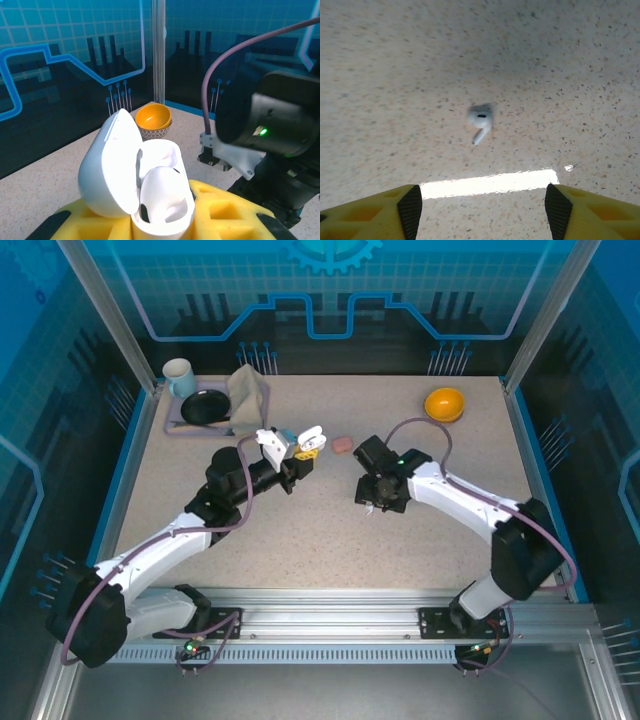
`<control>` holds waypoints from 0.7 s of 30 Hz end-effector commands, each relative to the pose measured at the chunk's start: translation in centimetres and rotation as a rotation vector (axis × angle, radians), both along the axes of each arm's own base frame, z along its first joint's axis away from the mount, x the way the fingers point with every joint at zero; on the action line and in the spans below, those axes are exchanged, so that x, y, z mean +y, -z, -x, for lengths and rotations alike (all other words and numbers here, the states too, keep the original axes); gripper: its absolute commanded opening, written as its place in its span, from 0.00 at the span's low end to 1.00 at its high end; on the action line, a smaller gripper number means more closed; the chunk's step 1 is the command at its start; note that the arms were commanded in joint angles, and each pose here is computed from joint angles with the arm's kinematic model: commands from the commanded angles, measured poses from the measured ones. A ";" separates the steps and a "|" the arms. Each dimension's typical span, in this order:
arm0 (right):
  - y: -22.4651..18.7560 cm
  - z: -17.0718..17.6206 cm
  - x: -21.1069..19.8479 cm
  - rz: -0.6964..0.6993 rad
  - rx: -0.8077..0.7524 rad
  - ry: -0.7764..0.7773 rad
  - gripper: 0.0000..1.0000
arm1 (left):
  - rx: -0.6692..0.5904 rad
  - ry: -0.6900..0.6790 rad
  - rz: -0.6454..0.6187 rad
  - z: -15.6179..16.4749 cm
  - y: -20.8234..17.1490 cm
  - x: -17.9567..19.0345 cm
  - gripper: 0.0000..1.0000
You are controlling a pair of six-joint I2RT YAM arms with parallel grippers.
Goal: Insert the wireless bluetooth earbuds into the charging case
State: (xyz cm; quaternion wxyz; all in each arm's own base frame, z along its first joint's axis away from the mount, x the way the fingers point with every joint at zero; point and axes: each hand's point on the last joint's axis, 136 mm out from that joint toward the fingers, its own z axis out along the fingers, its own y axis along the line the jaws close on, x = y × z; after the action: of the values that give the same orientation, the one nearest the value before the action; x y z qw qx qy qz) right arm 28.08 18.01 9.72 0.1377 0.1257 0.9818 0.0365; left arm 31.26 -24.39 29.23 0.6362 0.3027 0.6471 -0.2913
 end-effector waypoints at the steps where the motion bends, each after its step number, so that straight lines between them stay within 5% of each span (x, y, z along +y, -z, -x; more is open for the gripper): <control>1: 0.1 -0.8 -0.5 0.051 0.025 0.095 0.68 | -0.042 -0.036 0.025 0.0 -1.0 0.9 0.00; 21: 6.4 -2.5 0.2 0.231 0.158 0.150 0.59 | -0.044 -0.064 0.046 -0.1 -0.8 2.0 0.00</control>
State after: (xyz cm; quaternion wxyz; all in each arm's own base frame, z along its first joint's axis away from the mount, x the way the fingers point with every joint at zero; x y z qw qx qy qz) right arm 30.71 18.46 3.42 0.0767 0.1807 0.9777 -0.0744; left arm 31.47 -23.01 28.88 0.6476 0.2861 0.6493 -0.2776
